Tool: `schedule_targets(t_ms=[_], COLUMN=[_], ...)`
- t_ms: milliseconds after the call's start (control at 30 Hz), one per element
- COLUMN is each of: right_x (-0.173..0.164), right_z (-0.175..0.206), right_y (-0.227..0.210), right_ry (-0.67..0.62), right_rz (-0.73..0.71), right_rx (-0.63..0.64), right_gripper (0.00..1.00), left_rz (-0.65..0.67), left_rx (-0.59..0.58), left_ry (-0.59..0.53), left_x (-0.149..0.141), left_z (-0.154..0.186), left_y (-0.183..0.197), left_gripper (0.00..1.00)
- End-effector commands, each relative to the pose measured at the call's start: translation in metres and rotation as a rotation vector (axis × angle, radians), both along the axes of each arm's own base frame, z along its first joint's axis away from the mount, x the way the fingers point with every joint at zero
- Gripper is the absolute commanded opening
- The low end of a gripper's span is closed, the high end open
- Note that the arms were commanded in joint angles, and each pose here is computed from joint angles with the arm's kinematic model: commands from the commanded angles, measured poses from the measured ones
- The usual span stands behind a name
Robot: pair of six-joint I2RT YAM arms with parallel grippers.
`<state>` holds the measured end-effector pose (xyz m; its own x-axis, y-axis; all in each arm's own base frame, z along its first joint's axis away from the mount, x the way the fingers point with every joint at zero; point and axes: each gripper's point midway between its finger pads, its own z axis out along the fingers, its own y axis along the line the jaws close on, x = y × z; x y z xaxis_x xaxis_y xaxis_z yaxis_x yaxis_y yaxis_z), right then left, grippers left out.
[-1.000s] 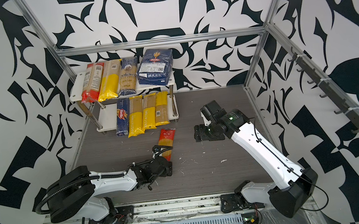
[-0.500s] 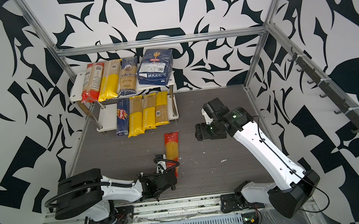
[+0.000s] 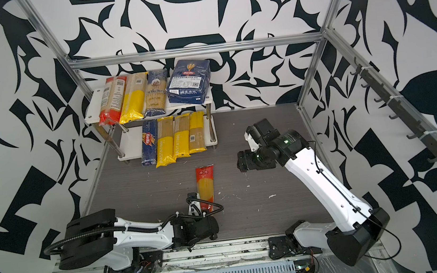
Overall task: Arrange pasta packages on shelves
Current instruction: Pick up the pasta bag from the center of the table.
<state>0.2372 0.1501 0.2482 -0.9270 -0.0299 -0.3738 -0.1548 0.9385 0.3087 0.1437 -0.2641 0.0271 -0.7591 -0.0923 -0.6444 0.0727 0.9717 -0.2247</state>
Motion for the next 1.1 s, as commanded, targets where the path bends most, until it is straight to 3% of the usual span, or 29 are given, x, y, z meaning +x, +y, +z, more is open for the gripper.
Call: schedule_targets(t_ms=[0,333,733,1067], right_x=[0.001,0.01,0.023,0.031], right_z=[0.021,0.022,0.027,0.032], right_y=[0.0,-0.001,0.004,0.009], right_ry=[-0.072,-0.089,-0.092,-0.1], right_rz=[0.015,0.004,0.003,0.007], right_rx=[0.038,0.057,0.073,0.088], right_gripper=[0.82,0.83,0.83,0.83], left_rz=[0.066,0.044,0.01,-0.03], left_rx=[0.316,0.218,0.115,0.106], left_ry=[-0.002,-0.187,-0.249,-0.345], left_x=[-0.003,0.016,0.019,0.026], left_z=[-0.008,0.05,0.087,0.134], left_y=[0.082,0.084,0.085,0.08], left_gripper=[0.0,0.0,0.0,0.0])
